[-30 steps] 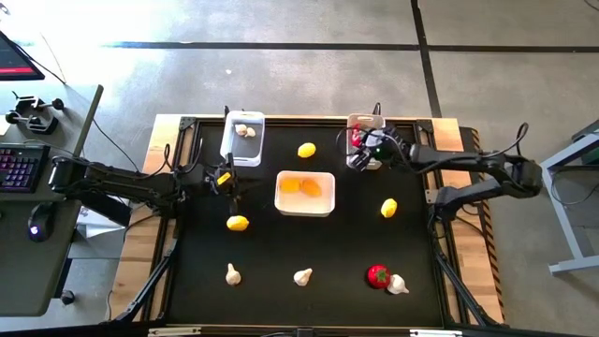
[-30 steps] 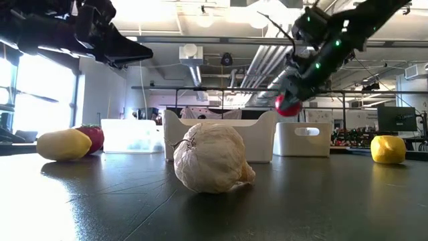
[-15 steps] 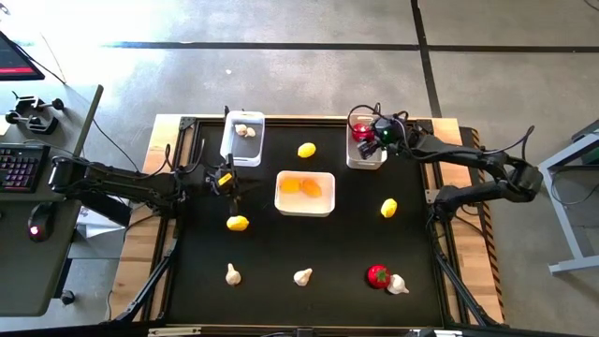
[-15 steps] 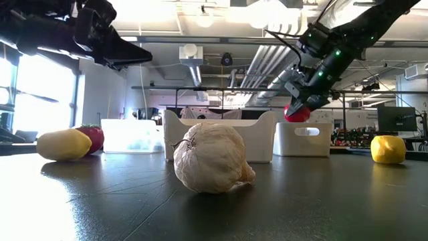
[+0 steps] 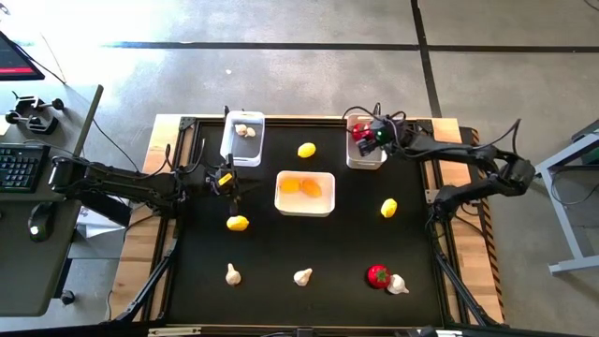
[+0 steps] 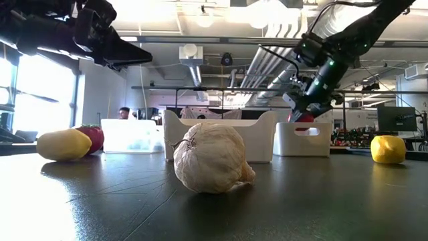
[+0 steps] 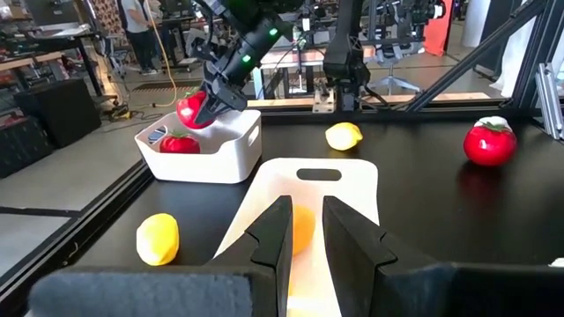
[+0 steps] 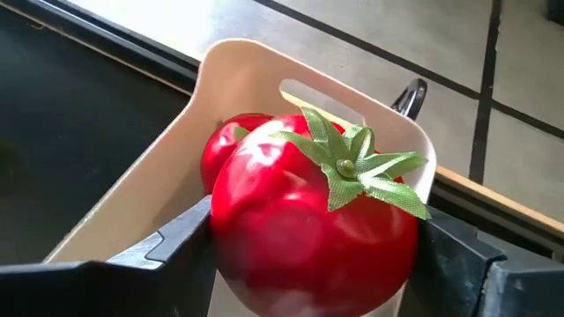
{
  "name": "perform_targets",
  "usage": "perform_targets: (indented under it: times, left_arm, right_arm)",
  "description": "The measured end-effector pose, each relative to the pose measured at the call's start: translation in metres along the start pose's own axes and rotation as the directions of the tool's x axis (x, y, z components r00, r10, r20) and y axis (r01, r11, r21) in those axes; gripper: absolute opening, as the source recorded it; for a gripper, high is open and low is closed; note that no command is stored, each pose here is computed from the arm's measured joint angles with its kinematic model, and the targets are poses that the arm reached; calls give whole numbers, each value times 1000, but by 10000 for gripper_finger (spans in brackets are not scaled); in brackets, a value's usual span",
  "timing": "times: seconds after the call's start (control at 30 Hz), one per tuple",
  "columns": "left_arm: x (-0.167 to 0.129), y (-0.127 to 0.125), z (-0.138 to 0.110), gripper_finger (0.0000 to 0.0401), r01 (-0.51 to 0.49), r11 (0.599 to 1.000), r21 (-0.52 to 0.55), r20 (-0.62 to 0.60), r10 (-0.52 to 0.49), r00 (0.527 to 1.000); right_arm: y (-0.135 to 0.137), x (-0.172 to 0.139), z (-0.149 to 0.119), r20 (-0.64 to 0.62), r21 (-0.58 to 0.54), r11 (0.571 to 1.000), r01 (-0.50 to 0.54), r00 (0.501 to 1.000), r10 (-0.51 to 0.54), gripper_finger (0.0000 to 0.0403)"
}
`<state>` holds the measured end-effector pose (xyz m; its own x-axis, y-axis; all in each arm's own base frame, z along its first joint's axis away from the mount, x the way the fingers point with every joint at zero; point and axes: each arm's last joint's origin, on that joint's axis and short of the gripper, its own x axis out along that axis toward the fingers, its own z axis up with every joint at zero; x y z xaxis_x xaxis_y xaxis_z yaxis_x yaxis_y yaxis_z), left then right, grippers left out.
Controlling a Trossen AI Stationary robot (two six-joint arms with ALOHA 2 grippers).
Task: Sort produce into baskets
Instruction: Put the red tomato into the gray bin
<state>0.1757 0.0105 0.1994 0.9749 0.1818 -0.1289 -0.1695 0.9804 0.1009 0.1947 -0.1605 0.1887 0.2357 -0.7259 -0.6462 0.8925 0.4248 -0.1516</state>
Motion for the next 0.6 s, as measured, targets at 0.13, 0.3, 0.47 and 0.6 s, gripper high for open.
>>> perform_targets:
  times: [0.13,0.3,0.47,0.6]
  left_arm:
    - [0,0,0,53,0,1000,7,0,0,1000]
    - [0,0,0,53,0,1000,2,0,0,1000]
    - [0,0,0,53,7,1000,1,1,-7,1000]
    - [0,0,0,53,8,1000,1,1,-8,1000]
  right_arm:
    - [3,-2,-5,-30,21,1000,8,1000,-7,275]
    - [3,-3,-6,-43,32,999,20,999,-19,275]
    - [4,-3,-7,-53,20,1000,-1,999,2,281]
    - [4,-3,-8,-66,29,1000,0,998,2,299]
